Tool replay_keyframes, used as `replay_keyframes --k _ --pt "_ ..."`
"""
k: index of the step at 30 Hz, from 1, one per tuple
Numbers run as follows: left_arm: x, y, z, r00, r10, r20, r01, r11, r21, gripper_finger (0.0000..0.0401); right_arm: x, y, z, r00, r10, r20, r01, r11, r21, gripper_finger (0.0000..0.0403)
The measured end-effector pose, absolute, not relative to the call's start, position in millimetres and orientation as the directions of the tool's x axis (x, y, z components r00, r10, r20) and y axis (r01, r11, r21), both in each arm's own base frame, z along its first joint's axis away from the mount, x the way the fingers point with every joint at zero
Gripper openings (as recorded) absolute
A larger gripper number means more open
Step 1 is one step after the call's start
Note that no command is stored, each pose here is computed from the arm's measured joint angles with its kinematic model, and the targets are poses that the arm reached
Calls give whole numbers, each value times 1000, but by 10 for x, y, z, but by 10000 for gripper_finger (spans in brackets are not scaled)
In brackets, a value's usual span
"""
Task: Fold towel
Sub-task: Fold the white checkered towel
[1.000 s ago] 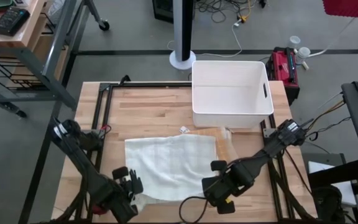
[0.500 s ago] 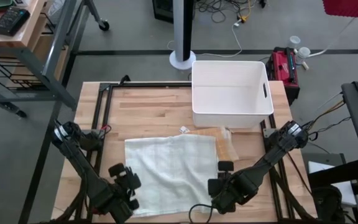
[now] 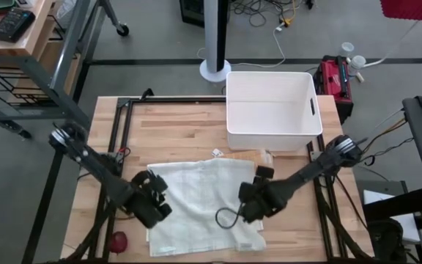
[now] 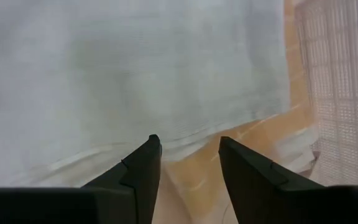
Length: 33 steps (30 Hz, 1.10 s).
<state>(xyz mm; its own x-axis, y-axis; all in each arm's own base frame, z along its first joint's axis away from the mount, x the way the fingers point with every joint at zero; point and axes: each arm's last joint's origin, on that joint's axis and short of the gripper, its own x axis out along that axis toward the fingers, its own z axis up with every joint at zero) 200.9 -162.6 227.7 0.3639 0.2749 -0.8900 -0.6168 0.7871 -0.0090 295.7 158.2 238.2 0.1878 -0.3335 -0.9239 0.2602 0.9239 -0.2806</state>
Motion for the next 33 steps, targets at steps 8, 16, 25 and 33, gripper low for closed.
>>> replay_keyframes --k 8,16,25,33 --pt "1492 -1104 1948 513 149 -845 -678 675 -293 86 2661 1153 2260 265 -274 -925 369 915 -165 160" --pt "1098 -754 1691 511 162 -844 -771 522 -366 101 2272 725 2142 436 -219 -873 544 837 62 165" --pt "983 -632 1589 485 220 -847 -834 408 -371 92 2122 558 2054 446 -288 -848 653 752 88 200" --pt "1023 -667 1444 394 277 -876 -895 333 -297 99 2192 564 2089 513 -326 -794 679 719 144 212"
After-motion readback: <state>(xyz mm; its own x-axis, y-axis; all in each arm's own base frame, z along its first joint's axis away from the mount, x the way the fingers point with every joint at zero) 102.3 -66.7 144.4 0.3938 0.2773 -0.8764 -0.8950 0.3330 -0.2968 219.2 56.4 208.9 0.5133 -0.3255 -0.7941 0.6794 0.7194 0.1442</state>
